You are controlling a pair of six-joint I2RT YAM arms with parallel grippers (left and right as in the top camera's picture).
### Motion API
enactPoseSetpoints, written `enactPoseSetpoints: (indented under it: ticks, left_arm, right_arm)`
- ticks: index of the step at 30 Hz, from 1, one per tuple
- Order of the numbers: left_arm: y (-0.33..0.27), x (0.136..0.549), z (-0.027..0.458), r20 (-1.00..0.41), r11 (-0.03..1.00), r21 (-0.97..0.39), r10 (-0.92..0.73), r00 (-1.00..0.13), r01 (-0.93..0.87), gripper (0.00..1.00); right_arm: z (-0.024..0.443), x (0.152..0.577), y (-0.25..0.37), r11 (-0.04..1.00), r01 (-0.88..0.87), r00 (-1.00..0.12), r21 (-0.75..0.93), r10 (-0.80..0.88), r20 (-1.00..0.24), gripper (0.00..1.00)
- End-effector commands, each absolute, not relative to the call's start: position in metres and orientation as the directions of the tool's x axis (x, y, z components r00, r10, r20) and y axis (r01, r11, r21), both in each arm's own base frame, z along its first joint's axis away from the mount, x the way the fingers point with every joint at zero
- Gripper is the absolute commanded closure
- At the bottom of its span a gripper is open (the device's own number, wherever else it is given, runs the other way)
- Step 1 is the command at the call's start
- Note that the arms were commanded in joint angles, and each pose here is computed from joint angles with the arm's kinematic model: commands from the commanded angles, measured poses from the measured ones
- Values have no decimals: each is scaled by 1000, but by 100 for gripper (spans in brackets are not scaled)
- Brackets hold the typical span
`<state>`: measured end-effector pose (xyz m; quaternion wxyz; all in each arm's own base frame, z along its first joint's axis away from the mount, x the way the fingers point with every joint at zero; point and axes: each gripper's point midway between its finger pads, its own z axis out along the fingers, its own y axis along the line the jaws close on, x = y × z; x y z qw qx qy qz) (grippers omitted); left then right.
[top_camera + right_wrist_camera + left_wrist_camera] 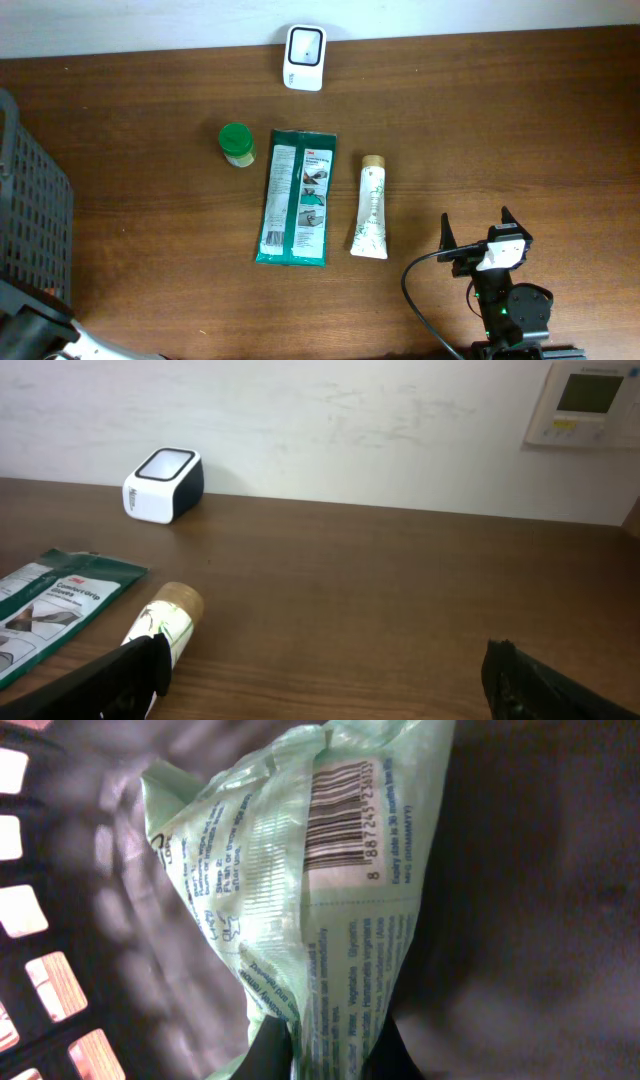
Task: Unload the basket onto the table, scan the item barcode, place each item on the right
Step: 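Reach the left gripper into the basket and grasp the pale green bag, then place the pale green bag on the table left of the wipes pack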
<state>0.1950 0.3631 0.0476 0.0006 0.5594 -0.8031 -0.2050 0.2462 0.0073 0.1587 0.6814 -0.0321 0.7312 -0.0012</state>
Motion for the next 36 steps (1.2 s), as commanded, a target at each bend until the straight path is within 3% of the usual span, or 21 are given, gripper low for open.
enactPoseSetpoints:
  ticks: [1,9,14,18,23,28,36]
  left_arm:
    - [372,228,78,-275,313,250,-884,-377,-916,100]
    - [350,307,253,-616,426,51,-698,-365,-903,100]
    - [297,315,358,-793,515,-50,-541,-280,-855,100]
    - [218,317,416,-858,669,-105,-435,-273,-736,100]
    - [116,337,362,-717,850,-39,-390,-578,-526,100]
    - [58,344,266,-509,925,57,-296,-808,-375,100]
    - [56,338,183,-382,927,111,-294,-876,-359,100]
  right_arm:
    - [156,246,8,998,-46,-74,-45,-49,-996,2]
    - [156,246,8,998,-46,-74,-45,-49,-996,2]
    - [156,246,8,998,-46,-74,-45,-49,-996,2]
    - [156,246,8,998,-46,-74,-45,-49,-996,2]
    - [156,246,8,998,-46,-74,-45,-49,-996,2]
    - [156,246,8,998,-46,-74,-45,-49,-996,2]
    - [156,246,8,998,-46,-74,-45,-49,-996,2]
